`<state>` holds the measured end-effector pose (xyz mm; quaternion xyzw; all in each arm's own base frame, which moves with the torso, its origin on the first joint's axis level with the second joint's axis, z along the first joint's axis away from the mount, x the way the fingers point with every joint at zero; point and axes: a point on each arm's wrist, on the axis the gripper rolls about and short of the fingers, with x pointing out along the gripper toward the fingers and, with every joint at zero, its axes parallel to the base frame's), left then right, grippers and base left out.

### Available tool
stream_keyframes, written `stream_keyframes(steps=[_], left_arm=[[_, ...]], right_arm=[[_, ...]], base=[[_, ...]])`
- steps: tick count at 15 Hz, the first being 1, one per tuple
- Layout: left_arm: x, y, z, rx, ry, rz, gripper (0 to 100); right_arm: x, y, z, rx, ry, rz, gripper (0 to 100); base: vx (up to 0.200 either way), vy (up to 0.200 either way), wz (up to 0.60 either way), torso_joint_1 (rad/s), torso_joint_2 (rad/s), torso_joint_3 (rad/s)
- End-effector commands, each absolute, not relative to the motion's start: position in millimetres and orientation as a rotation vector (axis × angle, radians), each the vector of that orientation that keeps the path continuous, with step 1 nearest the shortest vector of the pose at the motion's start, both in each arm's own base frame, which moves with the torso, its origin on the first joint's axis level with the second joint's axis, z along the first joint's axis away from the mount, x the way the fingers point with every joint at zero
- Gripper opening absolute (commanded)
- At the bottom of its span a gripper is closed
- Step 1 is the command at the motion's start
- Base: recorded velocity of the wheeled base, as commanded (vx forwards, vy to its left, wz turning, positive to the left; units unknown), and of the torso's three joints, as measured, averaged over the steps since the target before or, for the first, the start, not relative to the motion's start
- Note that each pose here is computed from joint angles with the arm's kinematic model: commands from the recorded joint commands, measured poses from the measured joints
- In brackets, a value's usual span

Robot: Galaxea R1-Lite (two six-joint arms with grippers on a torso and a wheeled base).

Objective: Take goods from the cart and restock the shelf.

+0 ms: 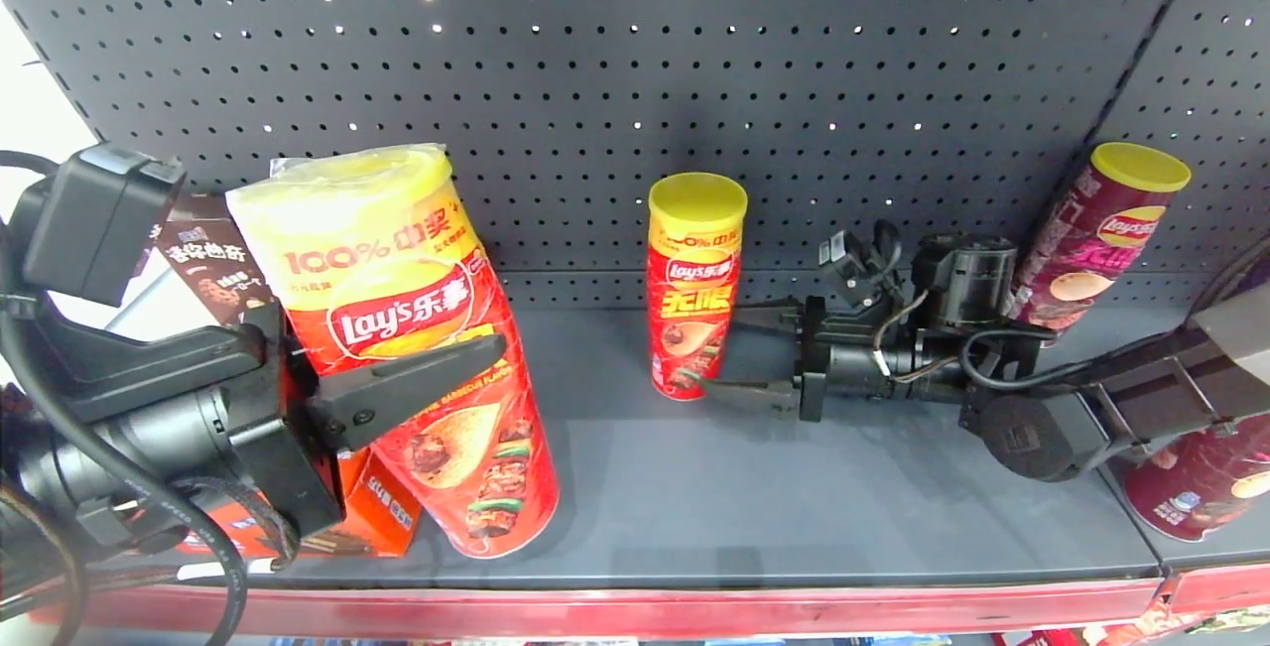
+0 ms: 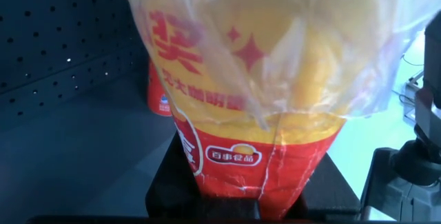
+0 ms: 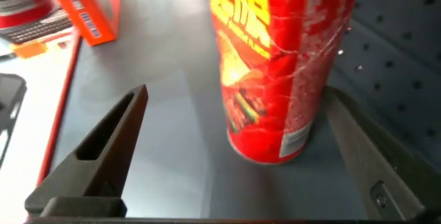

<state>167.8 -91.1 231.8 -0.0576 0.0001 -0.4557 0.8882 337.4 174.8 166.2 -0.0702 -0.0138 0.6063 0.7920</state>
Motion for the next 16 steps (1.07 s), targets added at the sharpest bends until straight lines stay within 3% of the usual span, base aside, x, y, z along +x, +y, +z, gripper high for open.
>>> stream_keyframes(steps=[1, 7, 16], left_arm=[[168, -91, 232, -0.120, -0.001, -0.947, 0], [168, -91, 232, -0.120, -0.001, -0.947, 0], [168, -90, 229, -0.122, 0.013, -0.939, 0]], right_arm=[[327, 173, 175, -0.155, -0.047, 1.313, 100], [337, 170, 180, -0.158, -0.068, 1.266, 100], [370, 224, 166, -0.142, -0.106, 1.309, 100]], base=[[0.000, 0.000, 0.00, 0.000, 0.00, 0.000], [0.000, 0.000, 0.00, 0.000, 0.00, 0.000], [0.000, 0.000, 0.00, 0.000, 0.00, 0.000]])
